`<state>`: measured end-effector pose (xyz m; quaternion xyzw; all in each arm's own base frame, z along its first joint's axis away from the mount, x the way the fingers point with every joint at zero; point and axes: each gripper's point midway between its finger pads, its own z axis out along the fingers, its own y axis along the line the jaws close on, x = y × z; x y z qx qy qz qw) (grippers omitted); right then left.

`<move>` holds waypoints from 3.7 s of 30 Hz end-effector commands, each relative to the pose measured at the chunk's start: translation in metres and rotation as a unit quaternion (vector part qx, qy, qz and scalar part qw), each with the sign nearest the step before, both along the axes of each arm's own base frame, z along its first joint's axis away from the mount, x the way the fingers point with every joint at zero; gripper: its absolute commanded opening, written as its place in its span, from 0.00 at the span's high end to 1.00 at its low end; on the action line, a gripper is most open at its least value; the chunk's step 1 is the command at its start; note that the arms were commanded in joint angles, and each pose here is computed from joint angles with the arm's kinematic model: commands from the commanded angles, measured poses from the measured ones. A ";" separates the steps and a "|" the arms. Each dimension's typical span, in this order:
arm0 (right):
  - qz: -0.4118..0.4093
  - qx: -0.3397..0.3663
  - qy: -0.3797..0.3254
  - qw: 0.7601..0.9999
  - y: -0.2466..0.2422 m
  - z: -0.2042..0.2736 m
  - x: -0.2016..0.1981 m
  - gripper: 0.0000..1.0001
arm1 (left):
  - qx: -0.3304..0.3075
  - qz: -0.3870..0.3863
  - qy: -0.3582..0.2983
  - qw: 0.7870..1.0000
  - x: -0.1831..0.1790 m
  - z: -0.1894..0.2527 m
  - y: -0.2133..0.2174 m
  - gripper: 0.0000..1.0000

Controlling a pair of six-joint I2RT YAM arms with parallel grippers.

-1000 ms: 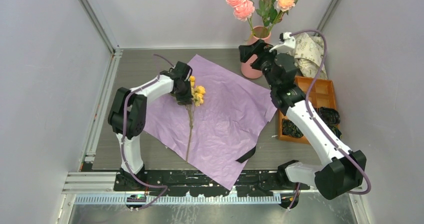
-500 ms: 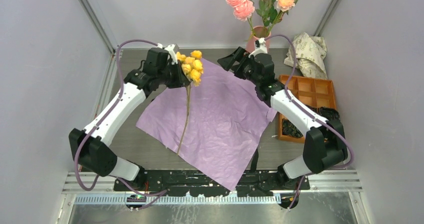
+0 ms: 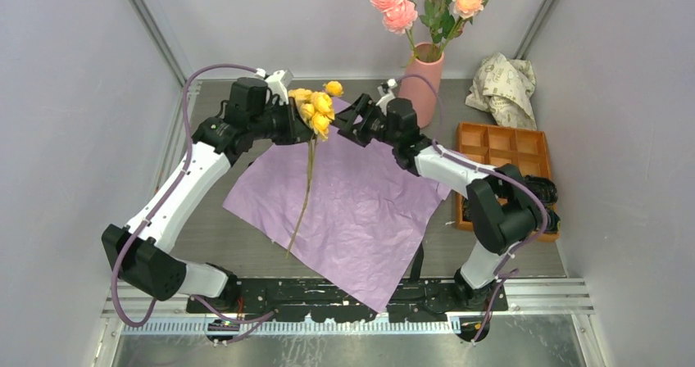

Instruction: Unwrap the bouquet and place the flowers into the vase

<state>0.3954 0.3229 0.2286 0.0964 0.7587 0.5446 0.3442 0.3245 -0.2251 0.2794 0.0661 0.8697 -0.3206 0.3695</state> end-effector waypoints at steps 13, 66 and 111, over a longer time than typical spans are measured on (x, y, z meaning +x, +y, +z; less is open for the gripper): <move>0.089 0.096 -0.012 0.991 0.053 0.031 -0.025 0.36 | -0.026 -0.023 -0.054 0.998 -0.004 0.027 -0.004 1.00; 0.132 -0.011 -0.106 0.986 0.052 0.086 -0.061 0.99 | 0.010 0.021 -0.120 0.993 -0.043 0.072 0.041 0.66; -0.492 -0.245 -0.512 0.660 -0.230 0.434 -0.091 0.99 | 0.027 0.055 -0.073 0.995 -0.039 0.031 0.048 0.47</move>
